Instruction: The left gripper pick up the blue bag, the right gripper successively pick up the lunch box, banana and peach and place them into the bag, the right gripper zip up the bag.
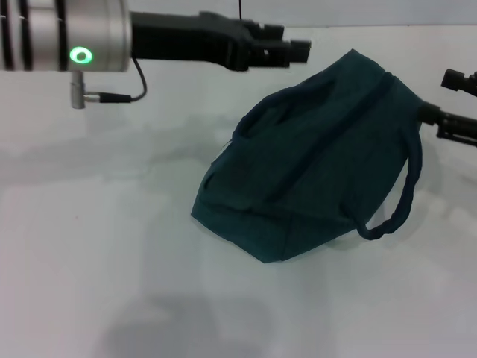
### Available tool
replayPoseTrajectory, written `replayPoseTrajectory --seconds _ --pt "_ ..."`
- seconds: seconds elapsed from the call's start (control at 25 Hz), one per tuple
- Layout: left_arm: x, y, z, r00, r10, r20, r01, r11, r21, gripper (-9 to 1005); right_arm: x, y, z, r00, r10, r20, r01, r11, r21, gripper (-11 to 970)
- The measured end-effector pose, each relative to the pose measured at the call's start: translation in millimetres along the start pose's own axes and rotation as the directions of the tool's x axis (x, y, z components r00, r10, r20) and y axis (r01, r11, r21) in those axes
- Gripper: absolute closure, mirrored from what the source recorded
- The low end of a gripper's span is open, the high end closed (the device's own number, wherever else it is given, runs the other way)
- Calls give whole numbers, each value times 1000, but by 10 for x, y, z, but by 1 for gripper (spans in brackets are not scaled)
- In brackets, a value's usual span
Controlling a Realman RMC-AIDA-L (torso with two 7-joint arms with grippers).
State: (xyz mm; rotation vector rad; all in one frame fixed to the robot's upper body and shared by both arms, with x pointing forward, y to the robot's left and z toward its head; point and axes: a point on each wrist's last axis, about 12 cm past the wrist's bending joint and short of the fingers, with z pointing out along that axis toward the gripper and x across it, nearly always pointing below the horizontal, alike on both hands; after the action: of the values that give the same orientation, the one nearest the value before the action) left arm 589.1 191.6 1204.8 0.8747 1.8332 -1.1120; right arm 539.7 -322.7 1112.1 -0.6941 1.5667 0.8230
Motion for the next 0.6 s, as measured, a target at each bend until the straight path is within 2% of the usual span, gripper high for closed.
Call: replayPoseTrajectory --seconds 0.12,0.16,0.2,0.24,0.36,0.52,0.6 --pt "-14 -35 -142 997 40 67 -43 998 50 396 -56 106 -65 997 -65 30 67 994 -81 73" --pt "-13 -48 -195 994 58 88 -64 996 65 375 -56 106 -65 997 -65 30 67 994 -81 73" --pt "-8 -66 -258 990 81 114 -90 993 82 355 -103 184 -113 994 -98 49 104 984 -148 73" --pt "-2 -80 -309 986 97 132 -110 989 94 334 -103 184 -113 994 -98 49 104 984 -148 73" --pt "41 -129 -479 971 150 184 -174 977 122 272 -135 282 -144 991 -123 54 132 961 -241 73" --pt "153 -205 -647 961 195 199 -230 958 174 190 -130 392 -129 989 -142 37 146 922 -359 73" --pt "249 -227 -724 964 190 186 -225 955 191 136 -119 433 -94 989 -149 20 145 905 -399 73"
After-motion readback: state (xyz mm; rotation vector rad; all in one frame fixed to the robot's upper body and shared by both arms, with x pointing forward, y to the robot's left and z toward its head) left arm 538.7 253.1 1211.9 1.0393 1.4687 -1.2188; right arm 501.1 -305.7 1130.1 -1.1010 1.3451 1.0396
